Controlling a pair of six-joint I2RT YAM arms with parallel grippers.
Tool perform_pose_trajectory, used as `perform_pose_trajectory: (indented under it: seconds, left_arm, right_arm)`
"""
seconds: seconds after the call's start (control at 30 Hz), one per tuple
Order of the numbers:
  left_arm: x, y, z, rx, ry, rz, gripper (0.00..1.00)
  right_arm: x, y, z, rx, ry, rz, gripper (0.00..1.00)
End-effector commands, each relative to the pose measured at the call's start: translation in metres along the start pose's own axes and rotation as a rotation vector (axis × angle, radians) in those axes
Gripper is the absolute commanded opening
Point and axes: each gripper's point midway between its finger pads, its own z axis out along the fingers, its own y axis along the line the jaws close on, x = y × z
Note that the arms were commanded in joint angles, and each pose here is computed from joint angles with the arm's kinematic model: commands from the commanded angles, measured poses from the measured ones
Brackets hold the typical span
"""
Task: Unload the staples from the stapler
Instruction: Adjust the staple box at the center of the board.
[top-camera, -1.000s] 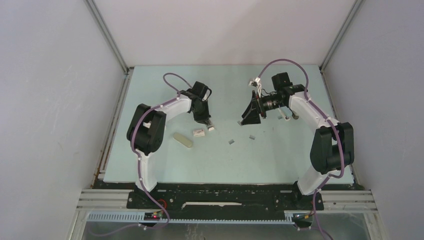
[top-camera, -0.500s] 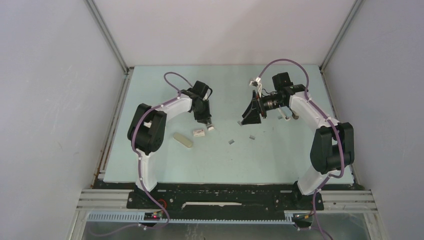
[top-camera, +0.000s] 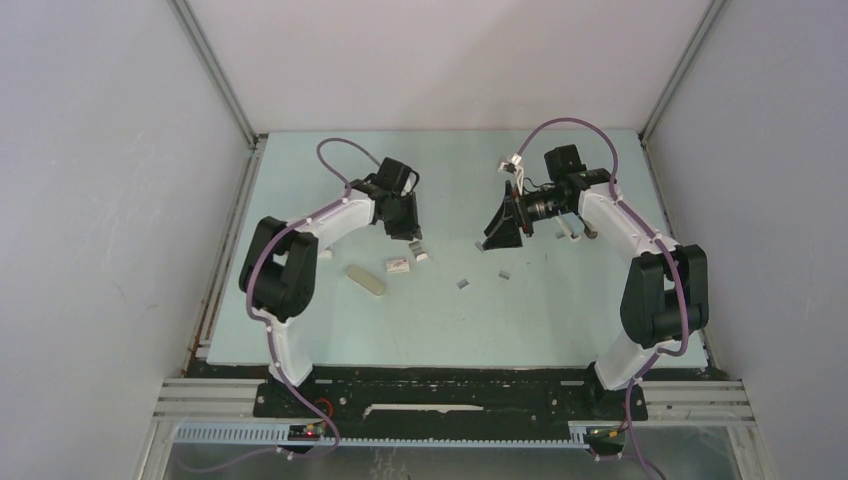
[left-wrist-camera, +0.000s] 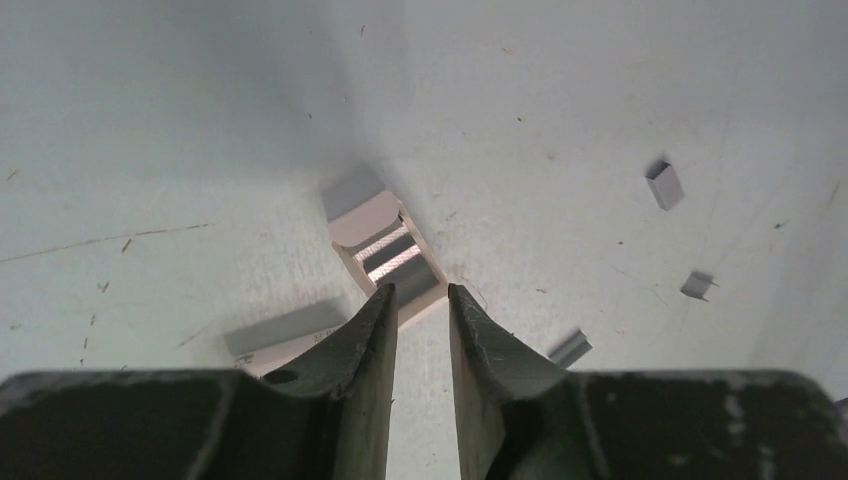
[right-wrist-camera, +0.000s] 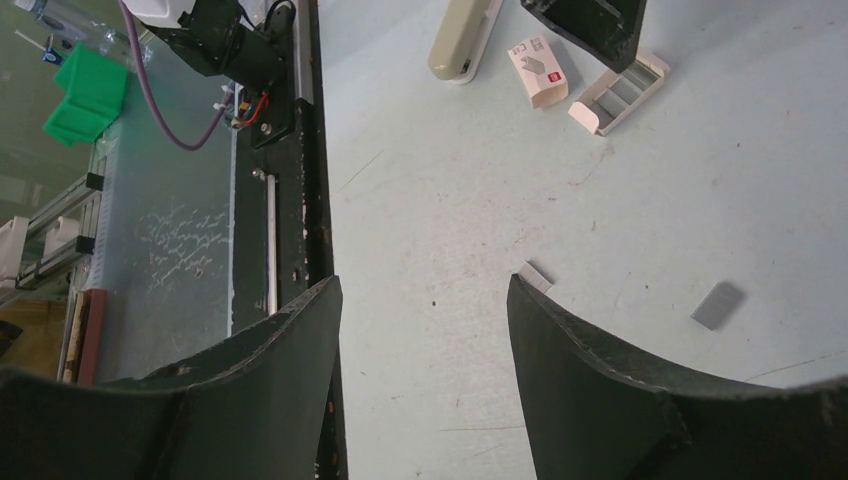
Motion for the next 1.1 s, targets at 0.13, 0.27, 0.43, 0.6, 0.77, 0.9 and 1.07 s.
perform_pose_trajectory:
  seconds: [0.13, 0.27, 0.43, 0.6, 0.77, 0.9, 1.07]
  left_arm:
    - [-0.004, 0.010, -0.009, -0.046, -0.059, -0.032, 0.30]
    - [-0.001, 0.016, -0.005, -0.078, -0.048, -0.048, 0.30]
    - [0.005, 0.015, 0.007, -0.071, -0.008, -0.057, 0.29]
    - [0.011, 0.017, 0.017, -0.079, 0.027, -0.065, 0.26]
    - [0.015, 0.019, 0.022, -0.083, 0.046, -0.068, 0.23]
    - [0.016, 0.018, 0.025, -0.077, 0.059, -0.066, 0.20]
    - [0.015, 0.010, 0.024, -0.039, 0.072, -0.027, 0.08]
  right_arm:
    - [-0.003, 0.001, -0.001, -0.019, -0.017, -0.018, 0.71]
    - [-0.003, 0.002, -0.002, -0.020, -0.018, -0.017, 0.71]
    - [-0.003, 0.002, -0.002, -0.019, -0.018, -0.019, 0.71]
    - [-0.003, 0.001, -0.002, -0.019, -0.019, -0.019, 0.71]
    - [-0.003, 0.001, -0.002, -0.019, -0.020, -0.016, 0.71]
    - [-0.002, 0.000, -0.002, -0.020, -0.019, -0.013, 0.71]
    - [-0.003, 0.000, -0.002, -0.019, -0.020, -0.015, 0.71]
